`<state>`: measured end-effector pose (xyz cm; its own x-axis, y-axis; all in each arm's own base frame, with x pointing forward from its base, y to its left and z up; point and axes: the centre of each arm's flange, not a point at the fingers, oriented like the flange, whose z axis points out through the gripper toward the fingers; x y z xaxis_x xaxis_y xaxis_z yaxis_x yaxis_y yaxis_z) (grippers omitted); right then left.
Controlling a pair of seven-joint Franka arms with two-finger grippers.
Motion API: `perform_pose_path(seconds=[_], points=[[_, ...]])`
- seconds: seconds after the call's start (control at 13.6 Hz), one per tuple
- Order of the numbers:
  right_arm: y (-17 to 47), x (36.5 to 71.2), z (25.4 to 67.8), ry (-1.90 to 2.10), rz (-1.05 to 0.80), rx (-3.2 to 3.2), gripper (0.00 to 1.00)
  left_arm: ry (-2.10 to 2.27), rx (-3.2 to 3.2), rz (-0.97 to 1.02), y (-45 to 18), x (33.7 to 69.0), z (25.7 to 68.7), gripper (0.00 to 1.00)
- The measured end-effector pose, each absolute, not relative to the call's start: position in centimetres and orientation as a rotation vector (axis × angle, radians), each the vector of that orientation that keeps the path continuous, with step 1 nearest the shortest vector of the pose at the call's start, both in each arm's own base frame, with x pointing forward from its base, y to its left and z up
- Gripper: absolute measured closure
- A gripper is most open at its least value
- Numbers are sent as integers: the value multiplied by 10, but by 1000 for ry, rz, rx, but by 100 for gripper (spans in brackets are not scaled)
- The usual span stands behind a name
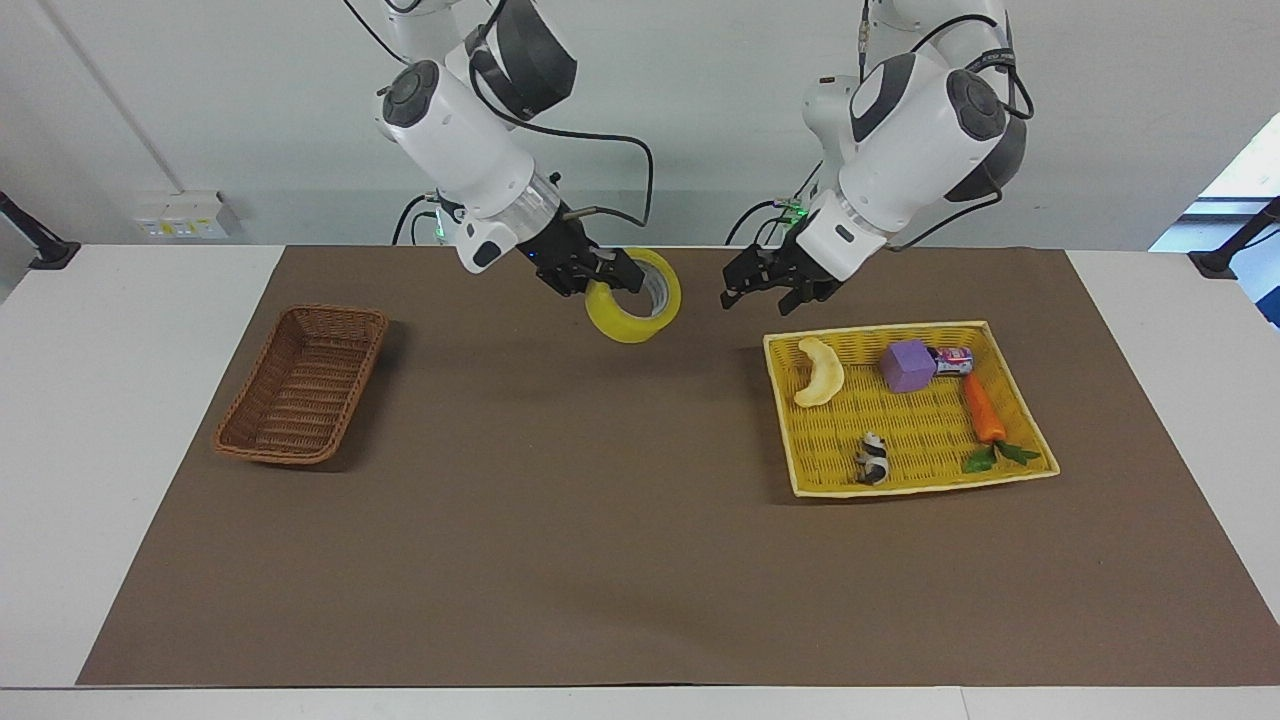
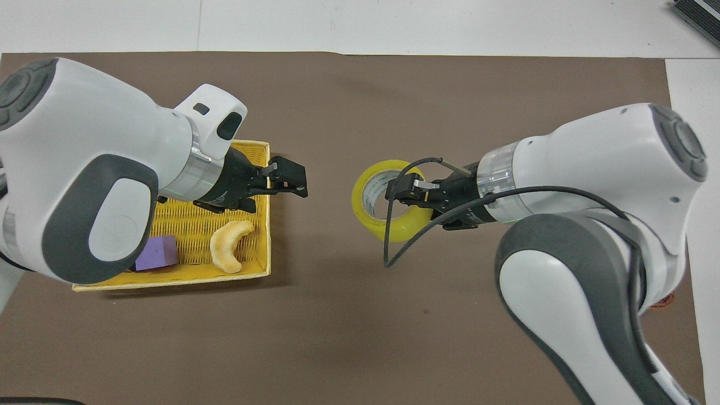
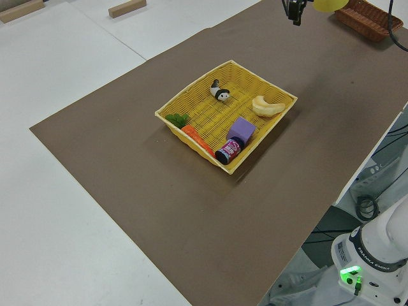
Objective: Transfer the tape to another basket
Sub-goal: 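Carry the tape with the right gripper while the left gripper withdraws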
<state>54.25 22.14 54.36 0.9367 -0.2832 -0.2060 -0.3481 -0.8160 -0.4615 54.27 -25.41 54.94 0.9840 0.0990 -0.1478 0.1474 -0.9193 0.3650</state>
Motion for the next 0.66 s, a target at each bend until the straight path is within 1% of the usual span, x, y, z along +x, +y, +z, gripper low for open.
perform_pose_path(seconds=[0.3,0.44,0.66], points=[[161,550,573,418,176,-2580,97,267,2839,-139,-199,562,544,0],[120,553,587,408,178,-2577,97,319,2894,-117,-164,571,542,0],[42,549,599,365,174,-2572,97,226,2968,-84,-122,580,539,0]])
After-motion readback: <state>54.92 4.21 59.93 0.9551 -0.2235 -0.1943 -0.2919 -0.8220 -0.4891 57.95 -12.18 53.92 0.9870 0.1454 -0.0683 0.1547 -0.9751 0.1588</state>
